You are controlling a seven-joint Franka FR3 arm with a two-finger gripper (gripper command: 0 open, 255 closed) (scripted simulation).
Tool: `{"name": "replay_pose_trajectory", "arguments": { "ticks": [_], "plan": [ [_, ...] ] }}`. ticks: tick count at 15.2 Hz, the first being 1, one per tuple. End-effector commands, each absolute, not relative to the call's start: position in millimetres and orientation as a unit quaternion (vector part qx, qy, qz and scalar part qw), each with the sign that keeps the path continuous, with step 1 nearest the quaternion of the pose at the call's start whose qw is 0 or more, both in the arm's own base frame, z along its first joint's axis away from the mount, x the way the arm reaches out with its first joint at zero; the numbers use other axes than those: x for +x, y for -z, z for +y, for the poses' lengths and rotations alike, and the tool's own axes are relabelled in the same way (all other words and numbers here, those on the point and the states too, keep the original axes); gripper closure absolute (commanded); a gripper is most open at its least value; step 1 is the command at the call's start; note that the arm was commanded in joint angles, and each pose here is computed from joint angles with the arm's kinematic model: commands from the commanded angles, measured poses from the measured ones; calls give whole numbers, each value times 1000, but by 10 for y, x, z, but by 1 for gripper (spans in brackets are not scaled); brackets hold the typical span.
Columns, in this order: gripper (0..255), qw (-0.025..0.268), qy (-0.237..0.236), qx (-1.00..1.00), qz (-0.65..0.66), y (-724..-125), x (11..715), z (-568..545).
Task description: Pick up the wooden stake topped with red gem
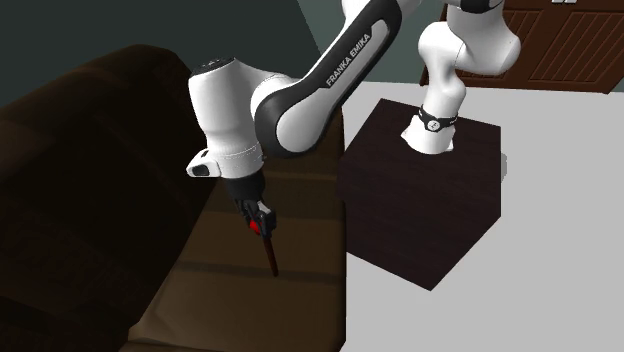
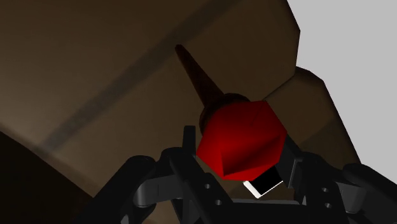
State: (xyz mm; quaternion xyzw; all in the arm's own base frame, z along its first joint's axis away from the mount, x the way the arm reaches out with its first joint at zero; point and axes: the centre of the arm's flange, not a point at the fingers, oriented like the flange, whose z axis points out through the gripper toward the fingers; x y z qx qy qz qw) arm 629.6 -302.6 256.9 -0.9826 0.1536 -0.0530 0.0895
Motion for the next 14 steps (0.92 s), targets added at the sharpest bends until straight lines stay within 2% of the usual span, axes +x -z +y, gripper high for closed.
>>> {"name": "replay_pose_trajectory", "arguments": {
  "ticks": [1,14],
  "plan": [
    [255,90,53,-983,154,-2663,6298,-3024],
    [255,90,53,-983,154,-3304,6298,-3024]
  ]
}}
